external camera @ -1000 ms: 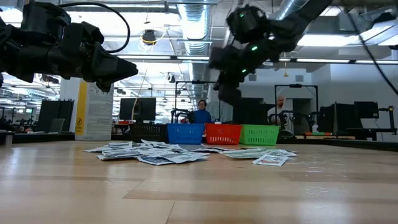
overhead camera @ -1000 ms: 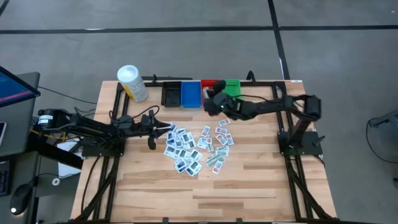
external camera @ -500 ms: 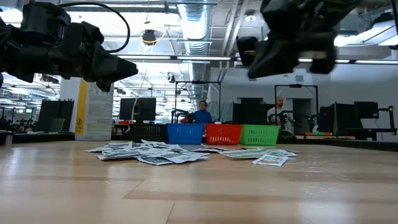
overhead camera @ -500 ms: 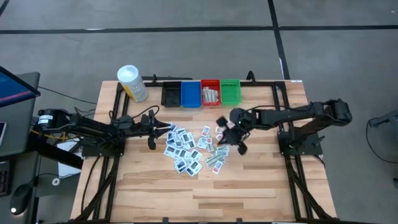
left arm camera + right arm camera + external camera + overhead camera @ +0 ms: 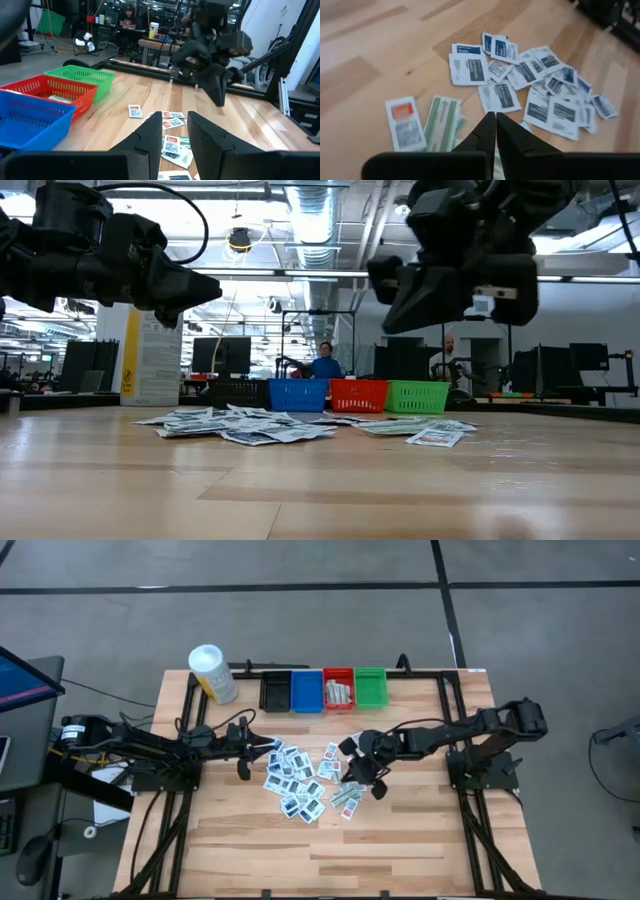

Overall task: Pick & Place First Aid Supplies
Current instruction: Put the green bandage pack into the red bin

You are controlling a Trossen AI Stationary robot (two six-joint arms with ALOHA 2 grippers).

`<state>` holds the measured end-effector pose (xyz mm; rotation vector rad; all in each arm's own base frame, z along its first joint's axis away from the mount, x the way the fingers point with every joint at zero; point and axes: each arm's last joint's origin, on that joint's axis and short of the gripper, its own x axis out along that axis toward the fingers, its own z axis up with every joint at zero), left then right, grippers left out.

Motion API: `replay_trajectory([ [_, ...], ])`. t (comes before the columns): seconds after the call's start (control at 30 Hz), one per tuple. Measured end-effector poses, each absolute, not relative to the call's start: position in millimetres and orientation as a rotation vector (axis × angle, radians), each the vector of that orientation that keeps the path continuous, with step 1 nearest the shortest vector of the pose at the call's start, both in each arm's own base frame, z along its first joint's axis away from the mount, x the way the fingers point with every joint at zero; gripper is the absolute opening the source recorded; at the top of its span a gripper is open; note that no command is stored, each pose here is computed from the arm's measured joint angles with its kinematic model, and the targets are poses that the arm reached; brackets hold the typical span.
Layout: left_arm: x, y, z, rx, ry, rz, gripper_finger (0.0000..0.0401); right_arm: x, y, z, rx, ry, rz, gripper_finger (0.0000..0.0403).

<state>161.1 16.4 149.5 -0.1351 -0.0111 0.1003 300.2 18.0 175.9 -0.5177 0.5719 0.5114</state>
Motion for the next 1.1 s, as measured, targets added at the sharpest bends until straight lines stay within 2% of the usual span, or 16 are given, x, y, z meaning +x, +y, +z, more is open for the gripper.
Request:
replay_trajectory([
  [0.23,161,16,150,-0.147,-0.021,0.099,0.0093,307,22,170,-0.333,0.61,0.462,0.0019],
  [0.43,162,10,152,-0.138,-0.032,0.062,0.0093,306,32,171,-0.247,0.623,0.459,0.007],
  [0.7,170,-10,163,-0.112,-0.064,-0.046,0.0093,305,38,171,-0.242,0.625,0.475,0.0129],
  [0.9,174,-38,163,-0.126,-0.026,-0.097,0.0093,314,39,147,-0.217,0.672,0.471,0.0138],
  [1.1,189,-71,162,-0.129,0.022,-0.07,0.0093,322,40,126,-0.216,0.701,0.474,0.0127],
])
